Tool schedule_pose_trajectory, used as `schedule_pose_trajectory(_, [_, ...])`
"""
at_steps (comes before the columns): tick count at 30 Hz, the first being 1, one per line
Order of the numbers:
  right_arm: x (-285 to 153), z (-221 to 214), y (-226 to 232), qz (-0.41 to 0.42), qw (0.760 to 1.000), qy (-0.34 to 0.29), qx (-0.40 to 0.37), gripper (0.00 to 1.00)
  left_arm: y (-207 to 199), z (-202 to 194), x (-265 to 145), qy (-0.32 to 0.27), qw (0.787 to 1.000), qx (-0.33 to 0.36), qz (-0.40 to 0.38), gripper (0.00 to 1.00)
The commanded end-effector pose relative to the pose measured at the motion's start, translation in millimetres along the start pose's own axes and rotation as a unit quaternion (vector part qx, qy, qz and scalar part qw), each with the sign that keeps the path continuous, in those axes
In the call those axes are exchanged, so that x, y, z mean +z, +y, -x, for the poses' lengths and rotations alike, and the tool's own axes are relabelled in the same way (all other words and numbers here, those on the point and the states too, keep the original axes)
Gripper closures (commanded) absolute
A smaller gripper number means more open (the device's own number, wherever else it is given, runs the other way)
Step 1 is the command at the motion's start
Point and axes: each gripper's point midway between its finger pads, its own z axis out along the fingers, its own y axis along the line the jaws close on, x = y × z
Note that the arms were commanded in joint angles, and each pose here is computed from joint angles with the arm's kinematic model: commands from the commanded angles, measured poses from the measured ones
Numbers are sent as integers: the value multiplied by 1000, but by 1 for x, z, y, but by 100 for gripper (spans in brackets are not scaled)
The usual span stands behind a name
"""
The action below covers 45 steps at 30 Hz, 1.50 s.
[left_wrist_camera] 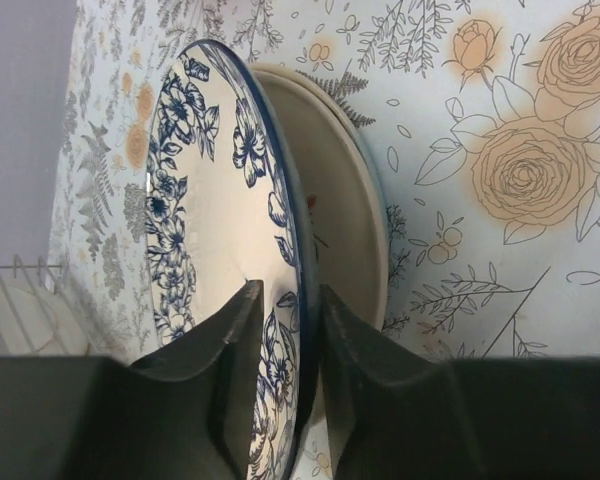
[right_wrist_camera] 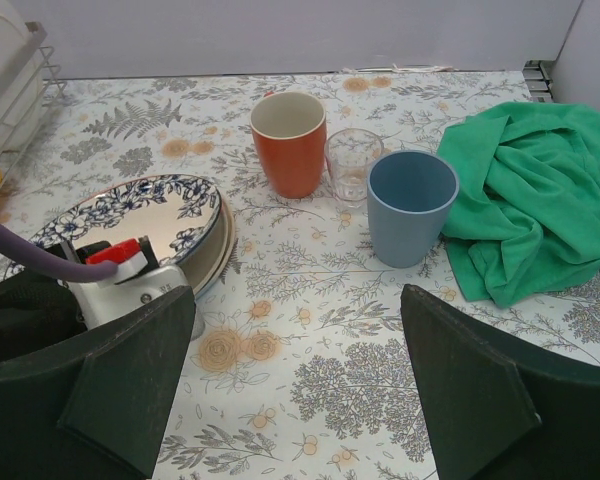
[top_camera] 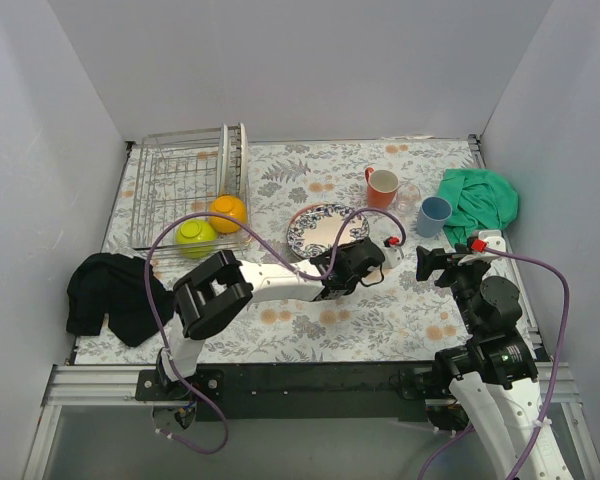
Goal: Unload the mixed dishes from the dish rack
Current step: Place the plate at the center of the board.
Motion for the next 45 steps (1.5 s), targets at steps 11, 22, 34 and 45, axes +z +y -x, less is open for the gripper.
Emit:
schedule_pose_trajectory(11, [3, 6, 0, -3, 1000, -16, 6, 8, -3, 1, 6, 2, 998, -57, -16, 31])
schedule_pose_trajectory(22, [3, 6, -1, -5, 1000, -16, 7, 8, -4, 25, -14, -30, 981, -159, -107, 2])
schedule_pose_trajectory(34, [3, 5, 0, -3, 1000, -14, 6, 8, 40, 55, -48, -73, 931, -306, -184, 2])
schedule_pose_trajectory(45, [4, 5, 1, -1, 1000, -12, 5, 8, 250, -17, -74, -107, 857, -504, 5, 2])
